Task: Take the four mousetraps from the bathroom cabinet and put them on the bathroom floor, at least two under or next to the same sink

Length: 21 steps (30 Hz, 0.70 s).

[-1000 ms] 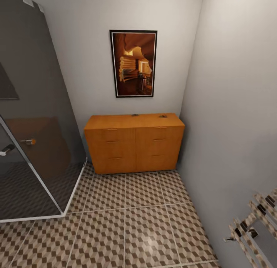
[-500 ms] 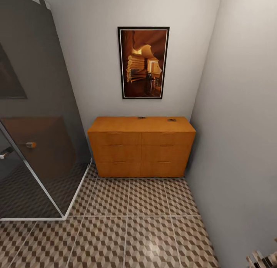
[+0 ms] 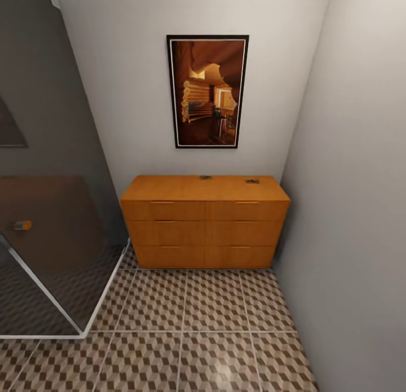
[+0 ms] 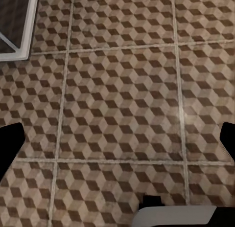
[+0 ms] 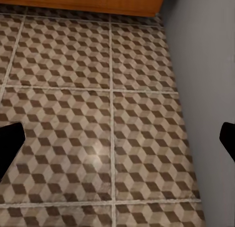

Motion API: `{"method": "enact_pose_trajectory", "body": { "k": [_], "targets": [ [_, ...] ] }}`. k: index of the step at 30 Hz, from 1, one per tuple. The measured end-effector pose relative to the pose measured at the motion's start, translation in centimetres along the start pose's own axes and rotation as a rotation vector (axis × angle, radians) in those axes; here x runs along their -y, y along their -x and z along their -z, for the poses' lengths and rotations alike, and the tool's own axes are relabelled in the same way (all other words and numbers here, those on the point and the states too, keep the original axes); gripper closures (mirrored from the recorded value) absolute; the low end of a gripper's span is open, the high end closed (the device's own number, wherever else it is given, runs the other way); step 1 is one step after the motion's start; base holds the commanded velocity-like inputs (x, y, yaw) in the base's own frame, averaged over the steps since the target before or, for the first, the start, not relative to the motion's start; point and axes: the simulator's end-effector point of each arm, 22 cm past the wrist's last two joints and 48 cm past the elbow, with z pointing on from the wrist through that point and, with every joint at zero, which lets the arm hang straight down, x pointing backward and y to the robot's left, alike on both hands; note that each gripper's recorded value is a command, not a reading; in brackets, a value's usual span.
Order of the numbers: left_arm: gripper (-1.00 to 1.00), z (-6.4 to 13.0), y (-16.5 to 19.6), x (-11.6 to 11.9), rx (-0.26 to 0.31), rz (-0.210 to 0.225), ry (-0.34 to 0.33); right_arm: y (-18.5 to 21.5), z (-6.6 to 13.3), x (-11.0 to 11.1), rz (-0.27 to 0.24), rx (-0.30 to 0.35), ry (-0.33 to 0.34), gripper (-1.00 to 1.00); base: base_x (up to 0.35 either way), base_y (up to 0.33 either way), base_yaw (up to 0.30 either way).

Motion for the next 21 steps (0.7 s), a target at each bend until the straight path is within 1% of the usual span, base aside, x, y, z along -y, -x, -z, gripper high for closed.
{"method": "enact_pose_trajectory", "body": {
  "k": [21],
  "targets": [
    [-1.0,0.02,-0.02,0.03,0.0,0.0,-0.002,0.01,0.0,-0.03,0.0,0.0,0.001,-1.0,0.276,-0.003,-0.005]
  ]
}}
